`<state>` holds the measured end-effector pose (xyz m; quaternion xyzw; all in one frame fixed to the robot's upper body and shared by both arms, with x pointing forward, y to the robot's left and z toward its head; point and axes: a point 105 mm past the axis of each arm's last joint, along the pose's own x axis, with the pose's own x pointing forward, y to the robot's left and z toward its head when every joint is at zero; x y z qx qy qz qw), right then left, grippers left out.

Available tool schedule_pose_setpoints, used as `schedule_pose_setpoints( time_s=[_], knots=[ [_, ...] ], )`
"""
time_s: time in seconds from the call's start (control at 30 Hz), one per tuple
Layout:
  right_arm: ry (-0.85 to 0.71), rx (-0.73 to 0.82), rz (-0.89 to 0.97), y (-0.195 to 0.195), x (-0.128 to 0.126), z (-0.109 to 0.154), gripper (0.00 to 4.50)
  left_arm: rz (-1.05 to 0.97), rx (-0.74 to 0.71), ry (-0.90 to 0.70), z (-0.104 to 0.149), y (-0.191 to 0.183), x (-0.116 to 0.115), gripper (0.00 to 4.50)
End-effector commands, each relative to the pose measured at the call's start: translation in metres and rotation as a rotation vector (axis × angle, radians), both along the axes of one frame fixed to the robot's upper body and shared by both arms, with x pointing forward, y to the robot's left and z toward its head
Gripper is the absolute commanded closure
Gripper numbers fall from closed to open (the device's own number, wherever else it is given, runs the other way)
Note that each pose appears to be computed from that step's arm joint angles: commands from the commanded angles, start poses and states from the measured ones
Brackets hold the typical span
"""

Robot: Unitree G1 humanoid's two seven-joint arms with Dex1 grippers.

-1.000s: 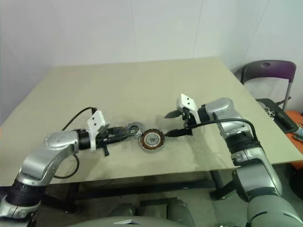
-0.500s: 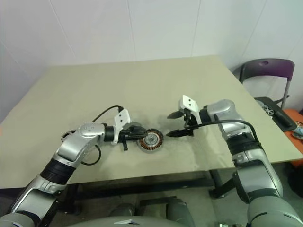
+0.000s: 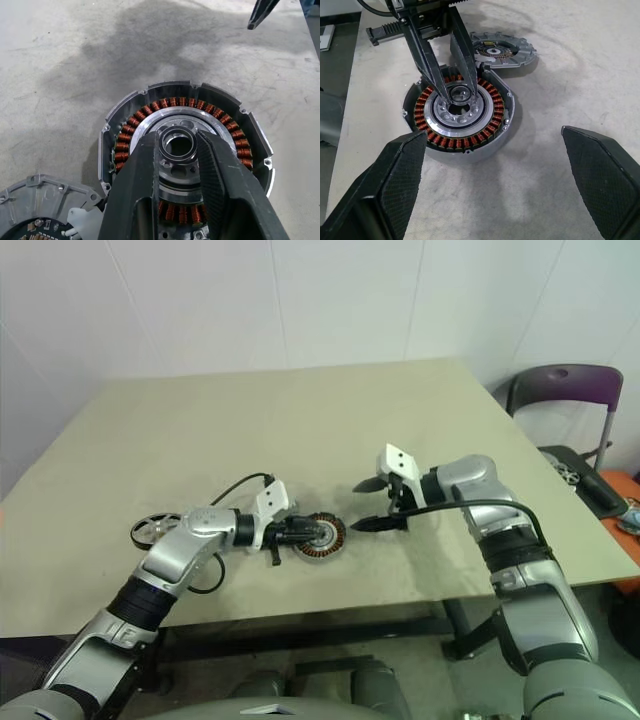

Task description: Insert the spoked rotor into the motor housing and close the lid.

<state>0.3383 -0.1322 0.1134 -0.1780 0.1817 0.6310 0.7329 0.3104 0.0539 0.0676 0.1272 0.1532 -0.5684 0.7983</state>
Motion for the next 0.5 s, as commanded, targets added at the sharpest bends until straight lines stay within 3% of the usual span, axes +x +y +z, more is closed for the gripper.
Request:
schedule_pose_setpoints(
  time_s=[0.03, 0.5],
  knots=[
    [-0.057, 0.036, 0.01, 0.0028, 0.0027, 0.0166, 0.0, -0.022, -0.007, -0.051, 0.0115, -0.0044, 0.0045, 3.74],
    [-0.065, 0.046, 0.008, 0.0068, 0.0013, 0.0171, 0.0, -0.039, -0.011, -0.042, 0.0102, -0.0087, 0.0085, 3.74]
  ],
)
